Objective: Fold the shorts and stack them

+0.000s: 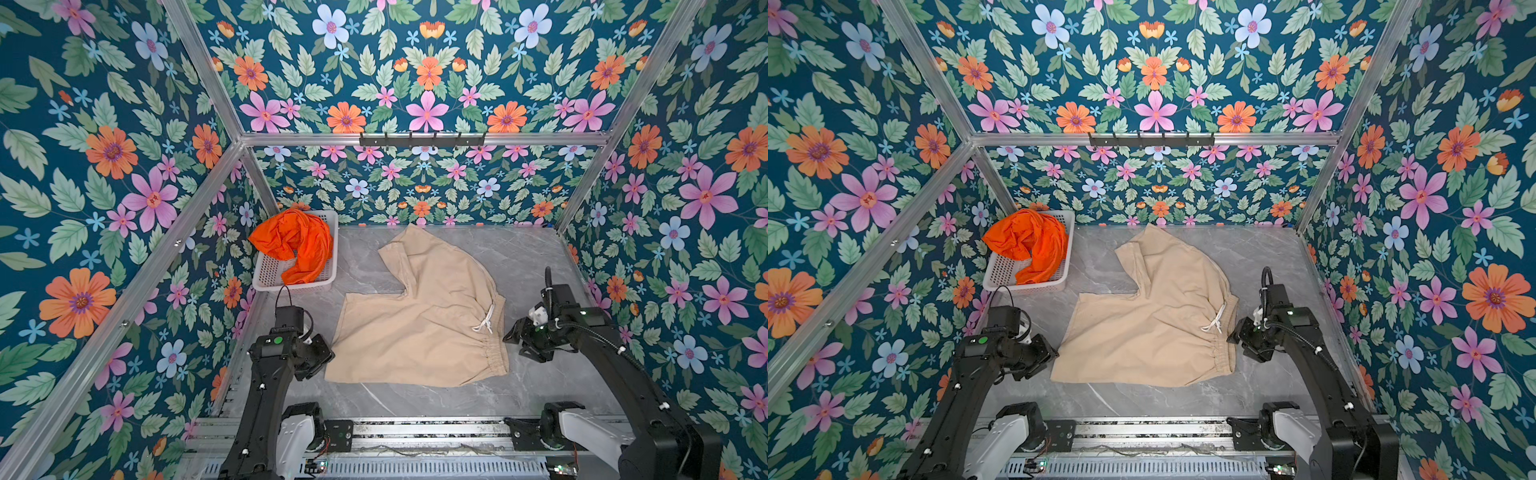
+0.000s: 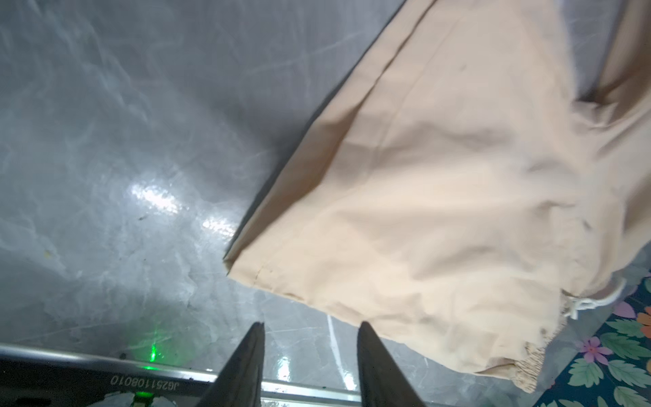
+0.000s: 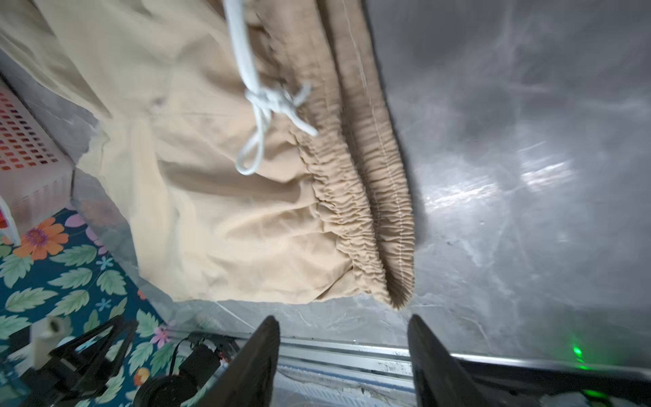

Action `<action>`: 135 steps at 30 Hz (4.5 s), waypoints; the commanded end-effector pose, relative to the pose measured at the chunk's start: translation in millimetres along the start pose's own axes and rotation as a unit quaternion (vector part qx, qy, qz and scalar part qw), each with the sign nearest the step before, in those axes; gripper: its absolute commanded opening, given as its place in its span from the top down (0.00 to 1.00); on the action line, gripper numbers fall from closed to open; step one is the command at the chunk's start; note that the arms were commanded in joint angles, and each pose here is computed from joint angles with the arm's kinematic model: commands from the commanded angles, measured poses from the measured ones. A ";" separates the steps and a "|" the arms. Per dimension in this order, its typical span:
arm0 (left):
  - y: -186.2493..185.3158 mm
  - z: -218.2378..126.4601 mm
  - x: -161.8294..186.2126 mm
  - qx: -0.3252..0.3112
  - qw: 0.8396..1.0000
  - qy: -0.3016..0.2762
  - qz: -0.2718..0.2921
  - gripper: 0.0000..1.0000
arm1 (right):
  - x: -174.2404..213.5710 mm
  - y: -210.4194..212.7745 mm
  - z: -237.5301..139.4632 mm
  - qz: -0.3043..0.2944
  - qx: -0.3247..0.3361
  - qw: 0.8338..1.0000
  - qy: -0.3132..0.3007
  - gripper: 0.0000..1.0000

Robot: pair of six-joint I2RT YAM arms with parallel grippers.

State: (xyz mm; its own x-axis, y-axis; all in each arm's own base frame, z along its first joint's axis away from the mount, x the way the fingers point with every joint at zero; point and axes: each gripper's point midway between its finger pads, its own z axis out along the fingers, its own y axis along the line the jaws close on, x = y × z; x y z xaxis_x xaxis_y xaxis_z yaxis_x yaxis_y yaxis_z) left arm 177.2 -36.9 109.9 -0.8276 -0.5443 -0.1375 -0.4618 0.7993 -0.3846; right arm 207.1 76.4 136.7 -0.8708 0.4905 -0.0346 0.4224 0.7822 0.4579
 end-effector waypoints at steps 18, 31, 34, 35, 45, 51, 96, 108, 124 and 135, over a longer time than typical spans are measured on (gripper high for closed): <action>-99.9 90.1 -13.0 0.104 0.992 0.024 0.072 0.57 | -8.9 33.0 117.9 -0.058 0.002 0.996 0.071 0.46; -88.6 106.2 12.6 0.110 0.991 0.036 0.066 0.54 | -65.6 -46.0 90.0 0.009 0.107 0.994 0.006 0.46; -100.7 90.2 -5.3 0.125 0.989 -0.007 0.077 0.53 | -83.7 -19.1 61.0 -0.040 0.083 0.995 -0.035 0.46; -103.3 86.4 -12.2 0.127 0.988 -0.021 0.083 0.53 | -85.7 -4.7 51.5 -0.063 0.064 0.995 -0.049 0.46; -120.9 85.9 -67.9 0.131 0.981 -0.074 0.121 0.57 | -56.3 60.4 68.4 -0.157 -0.048 0.986 -0.035 0.48; -135.0 103.2 -87.3 0.128 0.979 -0.068 0.143 0.60 | -54.4 37.5 97.4 -0.142 -0.011 0.990 -0.008 0.47; -227.5 100.5 -170.0 0.200 0.959 -0.120 0.161 0.58 | -139.4 334.5 234.7 -0.502 -0.125 0.846 -0.129 0.52; -224.3 95.1 -172.2 0.193 0.959 -0.128 0.162 0.59 | -155.0 330.0 258.1 -0.502 -0.079 0.852 -0.125 0.48; -222.6 70.1 -183.1 0.191 0.956 -0.153 0.163 0.59 | -81.4 354.2 219.5 -0.565 -0.152 0.802 -0.116 0.83; -221.9 73.1 -181.2 0.194 0.956 -0.149 0.160 0.59 | -166.3 329.9 221.6 -0.461 -0.072 0.874 -0.139 0.47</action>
State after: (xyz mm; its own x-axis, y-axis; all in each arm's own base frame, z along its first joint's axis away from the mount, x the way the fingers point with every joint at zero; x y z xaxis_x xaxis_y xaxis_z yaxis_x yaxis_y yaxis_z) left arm 452.3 -134.3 152.5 -0.7541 -0.3886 -0.5294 -0.0067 0.8106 -0.5856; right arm 545.9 347.7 111.5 -0.6634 -0.2463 -0.7066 -0.5322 0.8191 0.2142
